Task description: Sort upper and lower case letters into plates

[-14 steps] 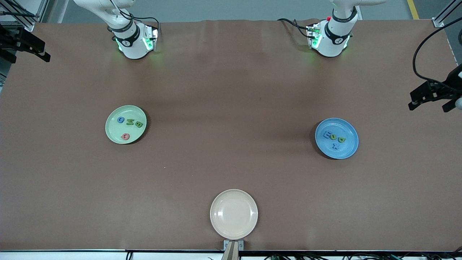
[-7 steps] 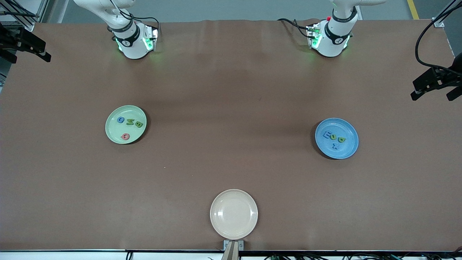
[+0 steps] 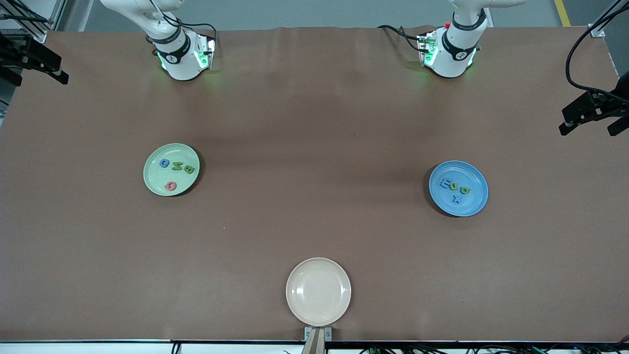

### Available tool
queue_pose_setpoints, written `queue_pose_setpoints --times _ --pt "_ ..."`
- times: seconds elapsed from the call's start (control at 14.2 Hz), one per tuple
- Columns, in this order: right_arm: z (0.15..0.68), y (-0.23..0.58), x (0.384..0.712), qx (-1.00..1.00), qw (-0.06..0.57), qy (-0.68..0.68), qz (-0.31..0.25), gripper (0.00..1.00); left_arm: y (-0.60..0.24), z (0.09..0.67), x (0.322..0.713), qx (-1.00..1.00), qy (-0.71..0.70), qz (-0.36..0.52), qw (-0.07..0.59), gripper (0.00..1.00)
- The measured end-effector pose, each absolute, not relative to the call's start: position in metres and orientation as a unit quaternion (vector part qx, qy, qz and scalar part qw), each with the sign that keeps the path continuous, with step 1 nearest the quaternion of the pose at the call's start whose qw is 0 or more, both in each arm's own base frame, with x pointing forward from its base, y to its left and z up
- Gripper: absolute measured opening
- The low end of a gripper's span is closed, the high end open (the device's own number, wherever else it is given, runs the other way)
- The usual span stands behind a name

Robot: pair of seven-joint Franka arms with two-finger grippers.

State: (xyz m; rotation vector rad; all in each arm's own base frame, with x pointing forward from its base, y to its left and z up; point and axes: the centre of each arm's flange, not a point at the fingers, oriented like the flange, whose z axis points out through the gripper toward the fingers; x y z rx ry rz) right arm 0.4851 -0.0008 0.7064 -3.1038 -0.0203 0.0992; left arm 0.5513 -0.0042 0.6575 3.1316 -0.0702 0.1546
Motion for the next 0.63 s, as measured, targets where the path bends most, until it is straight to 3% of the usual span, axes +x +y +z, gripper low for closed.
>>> queue_pose_setpoints --times 0.63 --pt "0.709 -0.001 0.485 -0.999 0.018 -0.007 0.029 1.0 -0.014 0.658 0.551 0.998 -0.031 0.049 0.003 1.0"
